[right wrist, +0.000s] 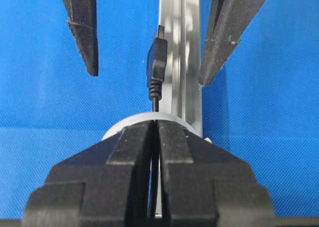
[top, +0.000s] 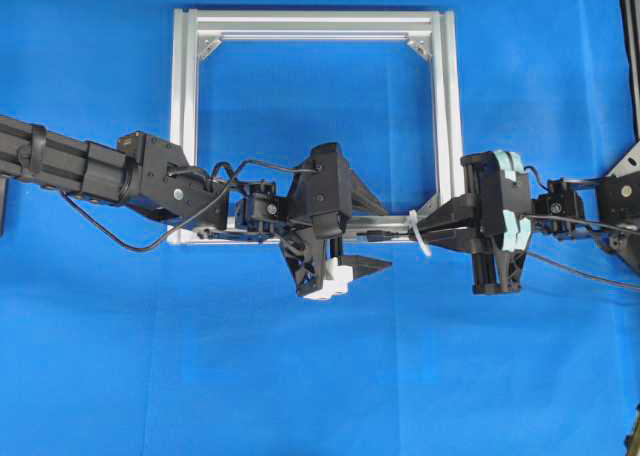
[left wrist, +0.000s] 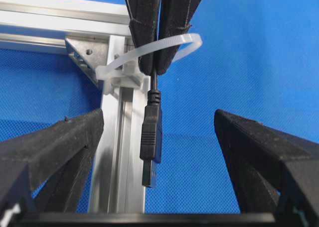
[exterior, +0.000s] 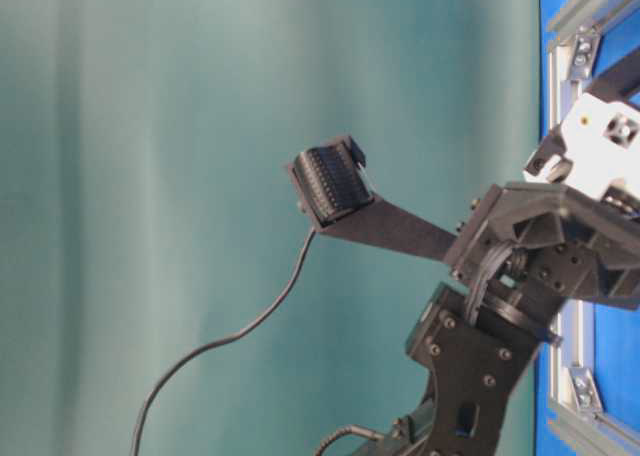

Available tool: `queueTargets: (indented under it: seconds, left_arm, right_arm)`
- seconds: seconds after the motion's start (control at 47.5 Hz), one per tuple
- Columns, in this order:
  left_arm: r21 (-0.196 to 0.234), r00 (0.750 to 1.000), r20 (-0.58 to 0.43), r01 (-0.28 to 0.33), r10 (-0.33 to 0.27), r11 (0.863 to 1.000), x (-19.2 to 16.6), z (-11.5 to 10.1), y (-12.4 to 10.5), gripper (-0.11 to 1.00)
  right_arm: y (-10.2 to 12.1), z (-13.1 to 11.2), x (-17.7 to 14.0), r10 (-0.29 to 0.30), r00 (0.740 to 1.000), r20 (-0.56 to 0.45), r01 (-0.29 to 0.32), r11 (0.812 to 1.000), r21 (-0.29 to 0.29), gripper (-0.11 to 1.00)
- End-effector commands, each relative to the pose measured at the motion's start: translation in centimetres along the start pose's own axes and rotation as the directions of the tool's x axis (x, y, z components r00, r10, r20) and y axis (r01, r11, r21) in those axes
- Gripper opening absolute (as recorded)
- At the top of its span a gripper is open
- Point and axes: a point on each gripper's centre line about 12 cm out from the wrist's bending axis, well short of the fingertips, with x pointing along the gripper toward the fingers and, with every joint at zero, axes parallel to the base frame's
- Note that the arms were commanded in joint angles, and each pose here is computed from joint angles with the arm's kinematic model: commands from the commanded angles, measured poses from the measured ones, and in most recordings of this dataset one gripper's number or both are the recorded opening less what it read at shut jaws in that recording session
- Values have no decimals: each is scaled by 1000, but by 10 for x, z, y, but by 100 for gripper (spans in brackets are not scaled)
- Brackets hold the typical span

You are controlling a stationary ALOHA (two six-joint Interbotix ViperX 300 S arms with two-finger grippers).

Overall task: Insert the wire through the string loop located on the right side.
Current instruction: 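Close the left gripper on the USB plug beside the loop, then open the right gripper and pull the cable leftward through the loop with left gripper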

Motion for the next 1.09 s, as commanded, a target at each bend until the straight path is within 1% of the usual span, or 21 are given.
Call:
queueTargets:
  seconds: [0.0, 0.316, 0.421, 0.463, 0.505, 0.568, 0.673, 0.757, 0.778, 0.926, 1.073]
  left_arm:
    - [1, 999, 44, 9, -9, 1000, -2, 16, -3, 87]
    - [2, 999, 40, 10, -10, 1000, -2, 15, -4, 87]
    - [6, 999, 38, 13, -13, 1000, -2, 15, -6, 85]
    - [5, 999, 40, 15, -15, 1000, -2, 16, -7, 83]
    - [3, 999, 40, 14, -14, 1000, -2, 16, -7, 78]
    - [5, 999, 40, 15, -15, 1000, -2, 16, -7, 65]
    - [11, 999, 39, 15, -16, 1000, -3, 16, -7, 33]
    - [18, 999, 39, 17, -18, 1000, -2, 15, -7, 10]
    - [20, 999, 39, 17, -18, 1000, -2, 15, -7, 8]
    - [21, 999, 35, 17, -17, 1000, -3, 14, -7, 8]
    - [20, 999, 33, 16, -17, 1000, -3, 13, -6, 8]
  right_arm:
    - [2, 7, 1, 6, 1000, 24, -6, 1000, -1, -4]
    - [2, 6, 1, 5, 1000, 21, -5, 1000, -1, -4]
    - [2, 6, 1, 6, 1000, 22, -6, 1000, -1, -4]
    - [2, 6, 1, 5, 1000, 21, -5, 1000, -1, -4]
    - [2, 6, 1, 6, 1000, 22, -6, 1000, -1, -4]
    - [2, 6, 1, 5, 1000, 21, -5, 1000, -1, -4]
    - [2, 6, 1, 5, 1000, 21, -5, 1000, -1, -4]
    - [2, 6, 0, 6, 1000, 21, -6, 1000, -4, -4]
    - [2, 5, 1, 6, 1000, 16, -6, 1000, -4, -4]
    - [2, 2, 0, 4, 1000, -7, -4, 1000, -4, -4]
    - [1, 2, -3, 5, 1000, -2, -5, 1000, -3, -4]
